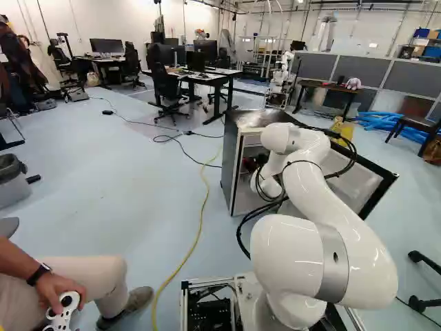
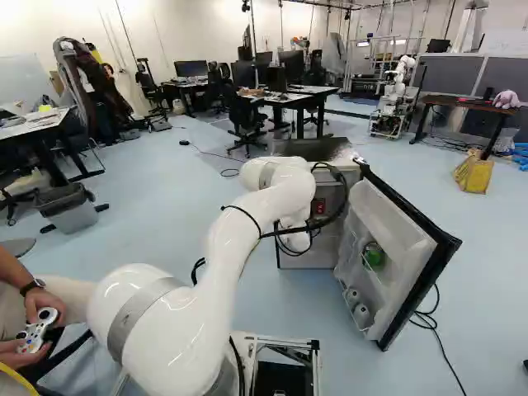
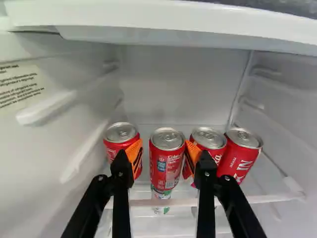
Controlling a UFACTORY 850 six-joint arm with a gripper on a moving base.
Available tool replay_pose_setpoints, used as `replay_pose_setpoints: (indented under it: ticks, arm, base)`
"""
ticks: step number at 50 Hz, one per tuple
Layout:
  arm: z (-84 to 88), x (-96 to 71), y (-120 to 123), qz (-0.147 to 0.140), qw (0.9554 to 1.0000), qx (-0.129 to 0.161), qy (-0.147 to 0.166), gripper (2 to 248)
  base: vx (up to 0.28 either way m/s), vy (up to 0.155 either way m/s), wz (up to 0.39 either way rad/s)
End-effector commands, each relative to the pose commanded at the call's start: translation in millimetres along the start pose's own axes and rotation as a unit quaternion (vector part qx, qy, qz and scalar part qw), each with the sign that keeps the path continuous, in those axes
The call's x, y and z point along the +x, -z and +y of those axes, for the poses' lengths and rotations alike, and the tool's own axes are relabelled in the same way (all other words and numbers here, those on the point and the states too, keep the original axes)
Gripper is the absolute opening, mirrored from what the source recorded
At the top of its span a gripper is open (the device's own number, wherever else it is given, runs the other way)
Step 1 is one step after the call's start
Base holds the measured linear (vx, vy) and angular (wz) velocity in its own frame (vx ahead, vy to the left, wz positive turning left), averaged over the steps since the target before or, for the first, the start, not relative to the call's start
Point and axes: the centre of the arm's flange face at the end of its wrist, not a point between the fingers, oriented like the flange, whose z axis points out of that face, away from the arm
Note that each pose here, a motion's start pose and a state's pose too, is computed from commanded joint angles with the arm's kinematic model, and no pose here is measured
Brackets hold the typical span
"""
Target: Grab a drink from the fridge
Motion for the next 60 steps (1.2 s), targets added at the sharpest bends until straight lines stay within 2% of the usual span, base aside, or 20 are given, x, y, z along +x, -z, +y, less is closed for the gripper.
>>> replay_pose_setpoints:
  ticks: [60]
  arm:
    - [0.1, -0.4, -2.1, 0.002, 1.0000, 0.000, 0.001, 139]
  base:
    - [0.000, 0.000, 0.000]
